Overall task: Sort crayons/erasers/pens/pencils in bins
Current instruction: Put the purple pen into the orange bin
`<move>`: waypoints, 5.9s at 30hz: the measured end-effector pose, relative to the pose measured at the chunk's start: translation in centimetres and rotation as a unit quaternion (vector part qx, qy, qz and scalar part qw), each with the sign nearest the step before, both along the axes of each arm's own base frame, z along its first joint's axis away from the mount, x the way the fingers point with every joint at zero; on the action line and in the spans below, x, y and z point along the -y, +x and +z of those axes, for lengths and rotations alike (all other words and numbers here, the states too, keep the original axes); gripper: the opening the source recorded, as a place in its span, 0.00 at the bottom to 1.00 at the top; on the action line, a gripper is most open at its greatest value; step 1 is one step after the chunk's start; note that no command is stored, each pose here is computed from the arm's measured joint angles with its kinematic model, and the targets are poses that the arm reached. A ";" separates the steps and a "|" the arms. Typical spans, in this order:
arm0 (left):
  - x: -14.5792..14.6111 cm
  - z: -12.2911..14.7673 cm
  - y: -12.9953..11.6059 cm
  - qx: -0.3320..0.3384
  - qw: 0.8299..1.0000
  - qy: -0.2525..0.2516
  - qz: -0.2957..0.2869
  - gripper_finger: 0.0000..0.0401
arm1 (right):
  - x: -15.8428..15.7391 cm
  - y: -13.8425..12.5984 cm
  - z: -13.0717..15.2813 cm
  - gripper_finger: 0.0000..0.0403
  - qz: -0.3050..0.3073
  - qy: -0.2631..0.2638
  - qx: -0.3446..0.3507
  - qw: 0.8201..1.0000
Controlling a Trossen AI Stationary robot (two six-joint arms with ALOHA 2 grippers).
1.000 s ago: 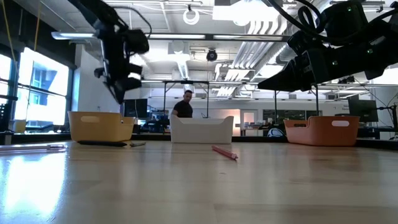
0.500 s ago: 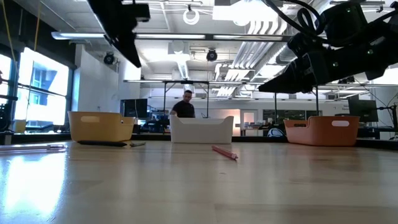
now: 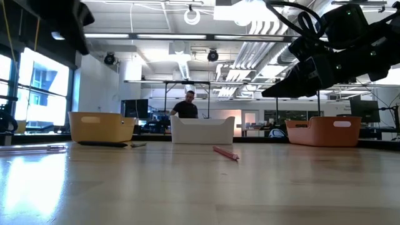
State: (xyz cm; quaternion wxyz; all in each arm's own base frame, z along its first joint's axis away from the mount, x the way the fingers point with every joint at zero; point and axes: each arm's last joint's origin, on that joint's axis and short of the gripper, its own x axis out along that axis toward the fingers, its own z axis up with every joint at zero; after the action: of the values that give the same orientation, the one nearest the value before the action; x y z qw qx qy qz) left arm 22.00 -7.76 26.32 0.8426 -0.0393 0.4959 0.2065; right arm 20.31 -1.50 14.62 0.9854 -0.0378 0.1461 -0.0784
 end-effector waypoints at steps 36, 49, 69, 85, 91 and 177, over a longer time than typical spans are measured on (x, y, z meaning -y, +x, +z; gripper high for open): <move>0.8 -12.5 -2.4 -0.133 0.973 -0.115 0.152 0.22 | -1.5 0.1 0.0 0.00 0.035 0.008 0.004 0.999; 0.1 -13.9 -2.9 -0.120 0.978 -0.135 0.106 0.17 | -1.5 0.1 0.0 0.00 0.034 0.010 0.002 0.999; 0.4 -12.5 -2.3 -0.051 0.984 -0.163 0.049 0.00 | -1.5 0.1 0.0 0.00 0.031 0.021 0.002 0.999; 1.1 -11.3 0.2 0.085 0.982 -0.168 -0.015 0.00 | -1.5 0.1 0.0 0.00 0.030 0.023 0.002 0.999; 0.3 -11.4 -0.3 0.039 0.990 -0.139 -0.005 0.00 | -1.5 0.1 0.0 0.00 0.030 0.022 0.002 0.999; -7.6 -3.4 5.5 0.575 0.810 0.001 -0.113 0.02 | -3.5 7.5 4.9 0.40 0.062 0.080 0.109 0.989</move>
State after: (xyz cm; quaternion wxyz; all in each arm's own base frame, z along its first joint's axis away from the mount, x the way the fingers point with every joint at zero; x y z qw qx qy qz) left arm 27.55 -0.16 22.95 0.9912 -0.0940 -0.0788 0.0495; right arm 27.83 2.00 19.48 0.9983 0.0406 0.0414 -0.0090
